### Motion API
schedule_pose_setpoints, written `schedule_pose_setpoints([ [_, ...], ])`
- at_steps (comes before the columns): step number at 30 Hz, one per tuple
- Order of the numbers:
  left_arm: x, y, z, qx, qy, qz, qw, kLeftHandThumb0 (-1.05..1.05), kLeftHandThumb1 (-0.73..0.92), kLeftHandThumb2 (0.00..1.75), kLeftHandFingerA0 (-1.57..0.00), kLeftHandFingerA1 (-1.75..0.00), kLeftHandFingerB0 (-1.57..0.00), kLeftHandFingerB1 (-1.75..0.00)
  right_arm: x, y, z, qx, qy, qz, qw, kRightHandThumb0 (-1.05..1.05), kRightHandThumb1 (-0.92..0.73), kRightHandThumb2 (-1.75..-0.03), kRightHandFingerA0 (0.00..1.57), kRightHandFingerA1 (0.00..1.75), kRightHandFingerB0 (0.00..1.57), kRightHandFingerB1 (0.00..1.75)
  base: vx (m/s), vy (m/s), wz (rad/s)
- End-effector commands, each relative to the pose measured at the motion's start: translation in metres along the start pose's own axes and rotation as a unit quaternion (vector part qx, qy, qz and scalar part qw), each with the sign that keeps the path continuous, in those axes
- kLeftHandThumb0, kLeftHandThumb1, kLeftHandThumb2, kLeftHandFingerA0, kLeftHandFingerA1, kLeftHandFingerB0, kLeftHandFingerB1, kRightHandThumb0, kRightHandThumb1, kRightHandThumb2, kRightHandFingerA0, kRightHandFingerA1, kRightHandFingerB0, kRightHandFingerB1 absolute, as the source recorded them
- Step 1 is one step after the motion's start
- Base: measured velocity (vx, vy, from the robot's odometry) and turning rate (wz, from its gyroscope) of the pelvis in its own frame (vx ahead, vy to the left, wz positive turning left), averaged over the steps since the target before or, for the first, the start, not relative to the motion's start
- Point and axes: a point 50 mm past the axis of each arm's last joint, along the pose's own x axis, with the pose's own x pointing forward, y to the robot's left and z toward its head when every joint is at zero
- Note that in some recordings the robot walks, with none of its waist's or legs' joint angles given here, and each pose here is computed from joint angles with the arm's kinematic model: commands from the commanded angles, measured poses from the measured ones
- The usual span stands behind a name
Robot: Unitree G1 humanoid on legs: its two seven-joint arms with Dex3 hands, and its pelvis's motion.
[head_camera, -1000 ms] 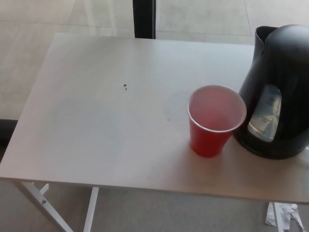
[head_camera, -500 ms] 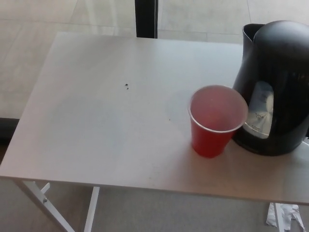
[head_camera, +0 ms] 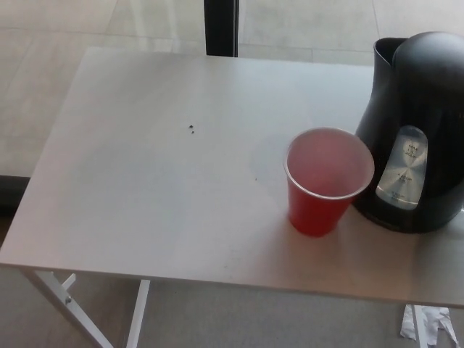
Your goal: The robot uses its right hand to lift up a kettle kept on the middle of the desk by its handle and tilt it into a glass kept next to it to pour out water
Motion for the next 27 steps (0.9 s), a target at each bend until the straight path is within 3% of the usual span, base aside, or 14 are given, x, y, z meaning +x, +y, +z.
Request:
schedule_pose_setpoints([
  [1,0.0006,0.0029,0.0031,0.004,0.0,0.013,1.0,-0.76,0.74,1.12,-0.6,-0.63,-0.4,-0.55,0.0033,-0.0049,0.0122,-0.001,-0.03,-0.071,0.997,-0.11,-0.54,-1.1,0.95,1.74,0.75,1.45,0.0,0.0,0.0],
  [27,0.0014,0.0083,0.0111,0.008,-0.006,0.019,1.0,-0.76,0.74,1.12,-0.6,-0.63,-0.4,-0.55,0.0029,0.0004,0.0079,0.006,-0.025,-0.075,0.997,-0.11,-0.54,-1.1,0.95,1.74,0.75,1.45,0.0,0.0,0.0],
])
